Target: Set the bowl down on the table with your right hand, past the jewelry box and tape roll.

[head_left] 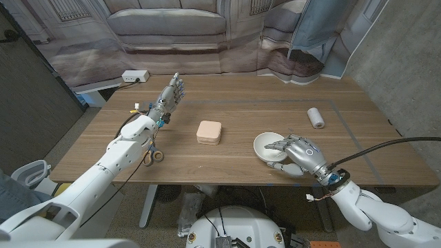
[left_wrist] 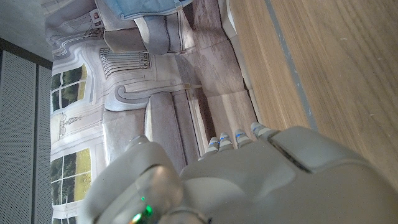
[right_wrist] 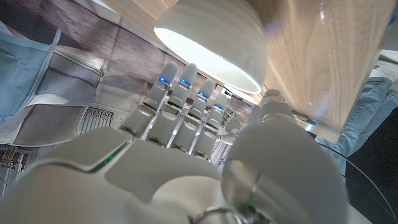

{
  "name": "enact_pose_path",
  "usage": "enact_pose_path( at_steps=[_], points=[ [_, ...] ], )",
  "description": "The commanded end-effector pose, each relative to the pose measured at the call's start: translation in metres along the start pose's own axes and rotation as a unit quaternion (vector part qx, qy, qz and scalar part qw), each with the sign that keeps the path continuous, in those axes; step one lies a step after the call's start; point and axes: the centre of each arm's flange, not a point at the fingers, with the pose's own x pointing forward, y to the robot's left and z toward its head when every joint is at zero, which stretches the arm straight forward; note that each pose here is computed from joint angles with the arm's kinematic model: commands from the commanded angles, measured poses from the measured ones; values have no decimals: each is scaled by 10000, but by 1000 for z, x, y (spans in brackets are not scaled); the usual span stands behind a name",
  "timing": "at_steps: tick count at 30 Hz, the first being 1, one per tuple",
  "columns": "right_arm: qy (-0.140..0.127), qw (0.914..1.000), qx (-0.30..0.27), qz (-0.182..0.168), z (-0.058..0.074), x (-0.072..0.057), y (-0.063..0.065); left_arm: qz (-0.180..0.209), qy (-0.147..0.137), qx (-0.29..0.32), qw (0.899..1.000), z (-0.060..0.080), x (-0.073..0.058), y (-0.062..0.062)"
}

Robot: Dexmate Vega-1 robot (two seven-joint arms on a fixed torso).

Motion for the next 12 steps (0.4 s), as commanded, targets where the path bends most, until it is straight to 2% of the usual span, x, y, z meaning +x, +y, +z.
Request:
enact_pose_path(
  at_steps=[1,12],
  points=[
    [-86,9999,-73,11,0,7,-11,30,3,-43,10000,-4,-2,2],
    [-30,9999,-166,-11,-3,7,-14,3,-17,-23,10000,-1,-1,4]
  ],
)
